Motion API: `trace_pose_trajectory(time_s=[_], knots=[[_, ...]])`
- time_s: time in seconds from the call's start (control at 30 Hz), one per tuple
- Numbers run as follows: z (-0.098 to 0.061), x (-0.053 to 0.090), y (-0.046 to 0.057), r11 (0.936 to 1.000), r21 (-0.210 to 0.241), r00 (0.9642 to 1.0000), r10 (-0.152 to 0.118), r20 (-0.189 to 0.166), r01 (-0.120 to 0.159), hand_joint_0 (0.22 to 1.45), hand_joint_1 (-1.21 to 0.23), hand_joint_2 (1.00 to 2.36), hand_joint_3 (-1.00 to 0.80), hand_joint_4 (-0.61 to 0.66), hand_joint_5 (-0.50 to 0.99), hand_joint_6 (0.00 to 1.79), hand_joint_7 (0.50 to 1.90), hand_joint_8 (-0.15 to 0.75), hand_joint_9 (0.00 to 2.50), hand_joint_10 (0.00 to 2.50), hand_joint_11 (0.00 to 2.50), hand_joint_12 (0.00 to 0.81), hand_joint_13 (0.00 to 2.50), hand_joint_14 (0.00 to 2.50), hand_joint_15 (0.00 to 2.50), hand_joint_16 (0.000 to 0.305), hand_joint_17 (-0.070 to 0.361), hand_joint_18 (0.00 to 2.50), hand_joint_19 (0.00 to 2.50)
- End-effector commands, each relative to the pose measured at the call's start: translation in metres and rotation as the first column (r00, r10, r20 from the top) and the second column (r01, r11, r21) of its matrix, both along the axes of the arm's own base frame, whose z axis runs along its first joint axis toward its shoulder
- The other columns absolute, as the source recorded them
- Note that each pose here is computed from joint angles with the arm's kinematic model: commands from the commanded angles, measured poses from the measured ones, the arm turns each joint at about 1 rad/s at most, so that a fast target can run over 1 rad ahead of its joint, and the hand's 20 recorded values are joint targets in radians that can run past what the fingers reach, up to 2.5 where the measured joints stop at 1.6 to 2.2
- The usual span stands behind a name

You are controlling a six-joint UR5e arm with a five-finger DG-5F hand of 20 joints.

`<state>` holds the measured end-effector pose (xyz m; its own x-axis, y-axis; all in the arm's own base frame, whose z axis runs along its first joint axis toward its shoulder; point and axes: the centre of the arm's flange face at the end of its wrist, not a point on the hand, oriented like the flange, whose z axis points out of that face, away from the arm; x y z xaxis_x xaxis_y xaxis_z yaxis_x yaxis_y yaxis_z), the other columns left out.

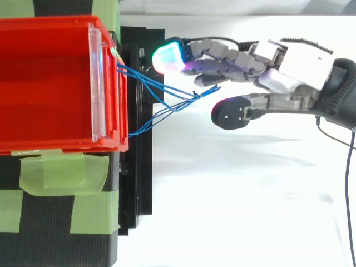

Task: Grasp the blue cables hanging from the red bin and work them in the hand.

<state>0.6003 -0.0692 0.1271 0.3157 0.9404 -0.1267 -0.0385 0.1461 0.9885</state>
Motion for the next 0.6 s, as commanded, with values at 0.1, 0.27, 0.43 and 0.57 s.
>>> trace_pose_trajectory(time_s=[0.1,0.27,0.43,0.57], knots=[[-0.001,0.002,0.006,0.9994,0.02,0.9996,0.028,-0.007,-0.028,0.83,-0.49,1.0,-0.93,0.24,-0.17,0.01,0.72,0.328,0.29,0.01,0.18,0.393,0.23,0.01,0.3,0.059,0.133,0.3,0.39],[0.0,0.003,0.009,0.9992,0.018,0.9994,0.036,0.002,-0.036,0.83,-0.49,1.0,-0.93,0.24,-0.17,0.01,0.72,0.328,0.29,0.0,0.18,0.393,0.23,0.01,0.3,0.059,0.133,0.3,0.4],[0.001,0.005,0.015,0.9976,0.008,0.9976,0.068,0.01,-0.068,0.83,-0.49,1.0,-0.93,0.24,-0.17,0.01,0.72,0.328,0.29,0.0,0.18,0.393,0.23,0.01,0.29,0.059,0.133,0.3,0.39],[0.003,0.006,0.018,0.9965,-0.007,0.9962,0.084,0.022,-0.084,0.83,-0.49,1.0,-0.93,0.24,-0.17,0.01,0.72,0.329,0.29,0.0,0.18,0.394,0.23,0.01,0.29,0.059,0.133,0.3,0.39]])
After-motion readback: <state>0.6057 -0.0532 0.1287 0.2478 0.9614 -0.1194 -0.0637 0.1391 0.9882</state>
